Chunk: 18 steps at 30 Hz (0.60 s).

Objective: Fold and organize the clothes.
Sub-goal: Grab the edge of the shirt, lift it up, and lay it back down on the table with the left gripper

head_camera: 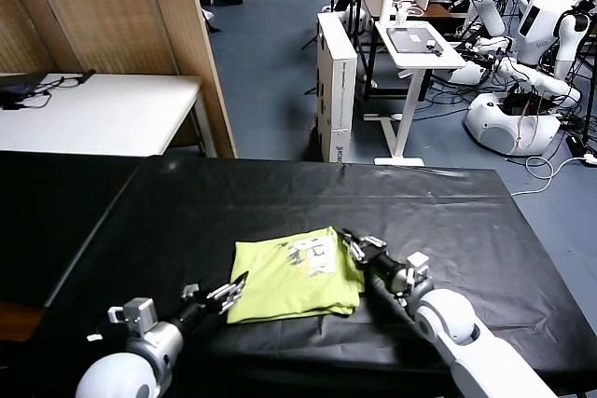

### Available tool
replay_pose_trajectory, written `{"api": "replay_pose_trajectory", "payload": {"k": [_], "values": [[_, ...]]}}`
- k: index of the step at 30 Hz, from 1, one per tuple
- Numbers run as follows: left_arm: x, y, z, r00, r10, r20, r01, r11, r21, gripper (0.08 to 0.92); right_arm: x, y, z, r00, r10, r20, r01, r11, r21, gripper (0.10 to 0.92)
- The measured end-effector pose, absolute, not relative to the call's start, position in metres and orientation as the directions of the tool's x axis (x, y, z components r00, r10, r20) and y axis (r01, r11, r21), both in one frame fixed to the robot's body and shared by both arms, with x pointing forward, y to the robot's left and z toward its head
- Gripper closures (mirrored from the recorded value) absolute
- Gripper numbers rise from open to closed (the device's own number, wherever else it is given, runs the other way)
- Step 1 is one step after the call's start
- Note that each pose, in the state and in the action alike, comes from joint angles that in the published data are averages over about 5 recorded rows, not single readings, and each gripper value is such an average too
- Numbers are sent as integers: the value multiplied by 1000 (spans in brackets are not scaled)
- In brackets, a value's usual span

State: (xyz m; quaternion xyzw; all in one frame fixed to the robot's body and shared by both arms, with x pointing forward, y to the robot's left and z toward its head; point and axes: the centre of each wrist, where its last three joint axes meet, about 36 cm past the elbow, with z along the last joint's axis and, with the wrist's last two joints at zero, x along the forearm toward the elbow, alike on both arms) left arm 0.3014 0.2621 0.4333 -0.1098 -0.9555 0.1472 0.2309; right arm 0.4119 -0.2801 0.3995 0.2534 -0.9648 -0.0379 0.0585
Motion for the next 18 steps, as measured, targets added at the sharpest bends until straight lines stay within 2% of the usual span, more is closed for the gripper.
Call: {"api": "replay_pose_trajectory", "payload": {"k": [3,9,18], "values": [[299,257,424,-893,258,368,137,936,-324,92,401,-286,414,-878,-476,56,-469,877,106,126],[295,240,406,-928,226,297,113,928,-355,92,381,-288,435,-887,-462,0,-459,882,105,115],[298,231,384,-945,202,258,87,914,-396,92,372,-289,448,-887,-462,-24,-462,882,96,115]]}}
